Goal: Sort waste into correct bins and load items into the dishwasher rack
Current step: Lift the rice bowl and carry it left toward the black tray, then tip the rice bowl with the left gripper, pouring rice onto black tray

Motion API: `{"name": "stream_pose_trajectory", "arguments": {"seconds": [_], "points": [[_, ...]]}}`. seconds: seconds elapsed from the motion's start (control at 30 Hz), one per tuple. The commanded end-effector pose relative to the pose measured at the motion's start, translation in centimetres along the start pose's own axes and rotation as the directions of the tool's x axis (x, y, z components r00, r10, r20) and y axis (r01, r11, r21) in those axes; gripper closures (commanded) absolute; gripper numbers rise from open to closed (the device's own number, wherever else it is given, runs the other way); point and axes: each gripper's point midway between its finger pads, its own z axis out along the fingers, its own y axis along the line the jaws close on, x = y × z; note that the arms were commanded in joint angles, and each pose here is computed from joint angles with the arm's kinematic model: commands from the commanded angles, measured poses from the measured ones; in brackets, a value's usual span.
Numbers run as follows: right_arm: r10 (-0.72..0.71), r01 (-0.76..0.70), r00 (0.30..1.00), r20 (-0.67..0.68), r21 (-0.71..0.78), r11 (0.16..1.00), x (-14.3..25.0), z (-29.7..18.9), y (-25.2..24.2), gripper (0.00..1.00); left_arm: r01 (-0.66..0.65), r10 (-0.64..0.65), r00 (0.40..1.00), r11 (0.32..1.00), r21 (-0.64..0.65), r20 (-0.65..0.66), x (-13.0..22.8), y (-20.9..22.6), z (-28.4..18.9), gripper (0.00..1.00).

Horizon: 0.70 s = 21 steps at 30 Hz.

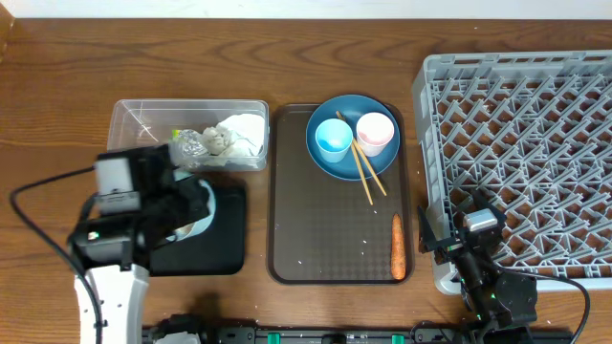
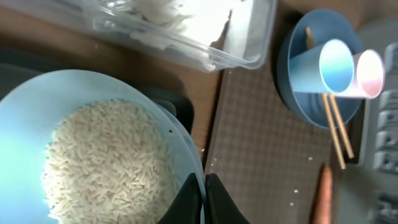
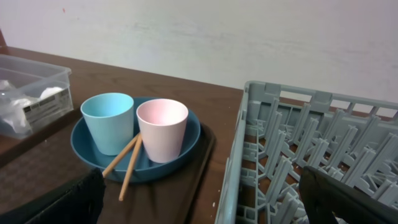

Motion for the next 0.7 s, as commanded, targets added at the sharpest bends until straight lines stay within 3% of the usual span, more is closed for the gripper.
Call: {"name": "stream_pose_trajectory", "arguments": {"seconds": [0.0,0.2,0.53,0.67], "points": [[0.013,-0.013,1.000,-0.004,0.004,1.000,0.1,0.0,-0.1,0.01,-0.016,0.015,1.000,0.985,0.174,0.008,-0.2,-0.4,-0.6,0.94],[0.013,-0.013,1.000,-0.004,0.004,1.000,0.1,0.0,-0.1,0.01,0.102,-0.131,0.989,0.943,0.317,0.074,-1.4,2.5,-1.5,0.94],[0.013,-0.013,1.000,-0.004,0.004,1.000,0.1,0.0,-0.1,0.01,0.202,-0.379,0.915,0.726,0.658,0.137,-3.7,6.0,-2.3,0.93],[0.013,-0.013,1.000,-0.004,0.004,1.000,0.1,0.0,-0.1,0.01,0.237,-0.451,0.887,0.628,0.741,0.099,-4.4,7.0,-2.0,0.94]]}}
